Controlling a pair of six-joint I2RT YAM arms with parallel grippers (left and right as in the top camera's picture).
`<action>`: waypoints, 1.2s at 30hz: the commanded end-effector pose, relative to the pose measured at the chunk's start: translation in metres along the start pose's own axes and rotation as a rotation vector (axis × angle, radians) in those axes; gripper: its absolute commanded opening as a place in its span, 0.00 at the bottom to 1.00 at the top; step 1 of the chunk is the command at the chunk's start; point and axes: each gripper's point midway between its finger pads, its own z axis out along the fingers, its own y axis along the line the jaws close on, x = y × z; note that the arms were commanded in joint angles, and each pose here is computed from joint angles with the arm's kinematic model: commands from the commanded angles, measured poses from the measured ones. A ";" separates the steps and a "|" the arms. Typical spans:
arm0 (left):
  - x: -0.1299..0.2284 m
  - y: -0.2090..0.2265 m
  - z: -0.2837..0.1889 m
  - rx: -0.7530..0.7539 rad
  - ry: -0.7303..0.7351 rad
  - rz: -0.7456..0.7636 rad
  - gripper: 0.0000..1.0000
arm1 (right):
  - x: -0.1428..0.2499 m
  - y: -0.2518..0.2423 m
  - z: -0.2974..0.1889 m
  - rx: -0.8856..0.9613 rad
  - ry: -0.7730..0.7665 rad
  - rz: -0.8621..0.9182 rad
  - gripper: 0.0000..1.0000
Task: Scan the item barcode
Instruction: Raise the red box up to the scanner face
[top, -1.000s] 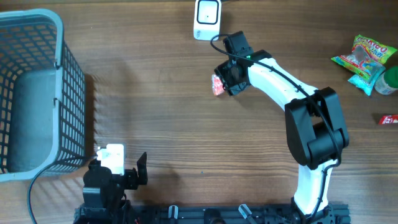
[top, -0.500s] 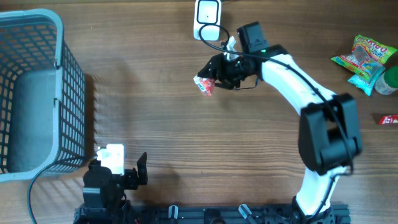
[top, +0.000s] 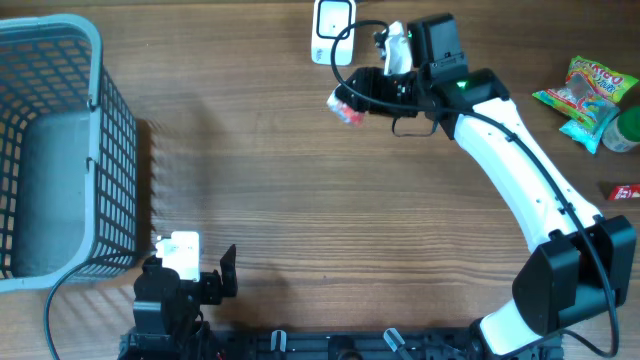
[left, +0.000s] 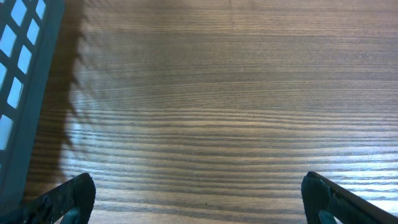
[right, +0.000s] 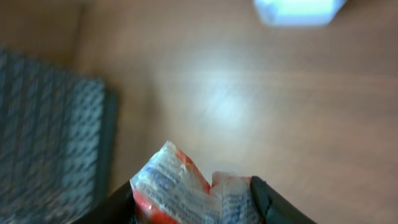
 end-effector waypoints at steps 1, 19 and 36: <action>0.000 0.000 0.000 -0.001 -0.004 0.016 1.00 | -0.054 -0.025 -0.012 0.223 -0.239 -0.146 0.49; 0.000 0.000 0.000 -0.001 -0.004 0.016 1.00 | -0.157 -0.039 0.055 0.175 -0.714 -0.317 0.41; 0.000 0.000 0.000 -0.001 -0.004 0.016 1.00 | -0.182 -0.076 0.155 0.485 -0.710 -0.533 0.40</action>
